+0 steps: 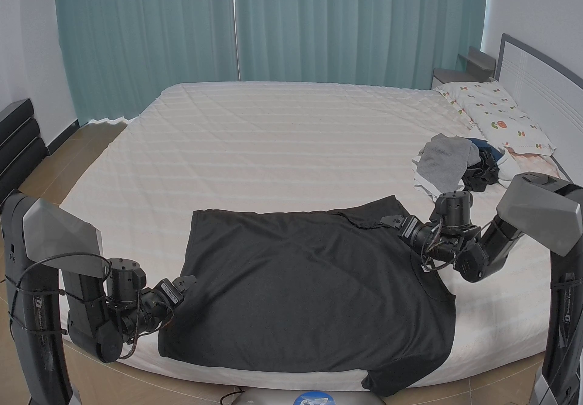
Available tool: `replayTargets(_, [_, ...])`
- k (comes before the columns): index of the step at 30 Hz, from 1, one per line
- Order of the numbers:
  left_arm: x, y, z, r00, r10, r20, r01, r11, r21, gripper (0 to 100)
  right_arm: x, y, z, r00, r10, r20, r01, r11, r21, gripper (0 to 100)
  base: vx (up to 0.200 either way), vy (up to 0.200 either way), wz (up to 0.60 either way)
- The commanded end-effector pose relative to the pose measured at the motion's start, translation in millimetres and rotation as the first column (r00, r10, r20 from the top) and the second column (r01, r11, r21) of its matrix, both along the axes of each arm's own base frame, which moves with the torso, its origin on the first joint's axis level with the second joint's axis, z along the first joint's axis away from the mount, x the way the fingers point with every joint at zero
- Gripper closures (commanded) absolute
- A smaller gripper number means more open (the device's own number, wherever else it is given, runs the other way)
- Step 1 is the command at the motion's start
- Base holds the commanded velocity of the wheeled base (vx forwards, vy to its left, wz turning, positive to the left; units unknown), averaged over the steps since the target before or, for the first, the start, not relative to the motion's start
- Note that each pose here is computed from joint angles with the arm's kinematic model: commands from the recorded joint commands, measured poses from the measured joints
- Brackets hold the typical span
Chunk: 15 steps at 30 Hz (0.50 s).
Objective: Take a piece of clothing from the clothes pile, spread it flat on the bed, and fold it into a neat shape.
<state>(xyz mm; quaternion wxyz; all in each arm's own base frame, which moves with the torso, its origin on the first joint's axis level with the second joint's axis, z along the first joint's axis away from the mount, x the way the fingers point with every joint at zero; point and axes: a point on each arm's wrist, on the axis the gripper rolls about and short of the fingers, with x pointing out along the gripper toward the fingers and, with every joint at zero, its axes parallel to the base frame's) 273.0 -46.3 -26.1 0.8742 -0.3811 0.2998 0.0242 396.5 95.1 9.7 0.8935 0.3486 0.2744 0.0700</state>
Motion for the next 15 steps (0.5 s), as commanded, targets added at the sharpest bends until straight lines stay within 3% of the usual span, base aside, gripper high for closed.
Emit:
replayTargets(1, [1, -10, -10, 0.999, -0.028, -0.029, 0.028, 0.999, -0.022, 0, 49, -5, -47, 0.989, -0.081, -0.120, 0.082, 0.997, -0.001, 0, 0.000, 0.000, 0.00])
replayTargets(8, [1, -11, -11, 0.999, -0.032, -0.033, 0.032, 0.999, -0.017, 0, 70, -2, -58, 0.977, -0.115, -0.180, 0.122, 0.992, 0.028, 0, 0.000, 0.000, 0.00])
replayTargets(15, [0, -11, -12, 0.999, -0.034, -0.034, 0.033, 0.999, -0.017, 0, 89, -4, -53, 0.982, -0.147, -0.117, 0.152, 0.988, 0.036, 0, 0.000, 0.000, 0.00])
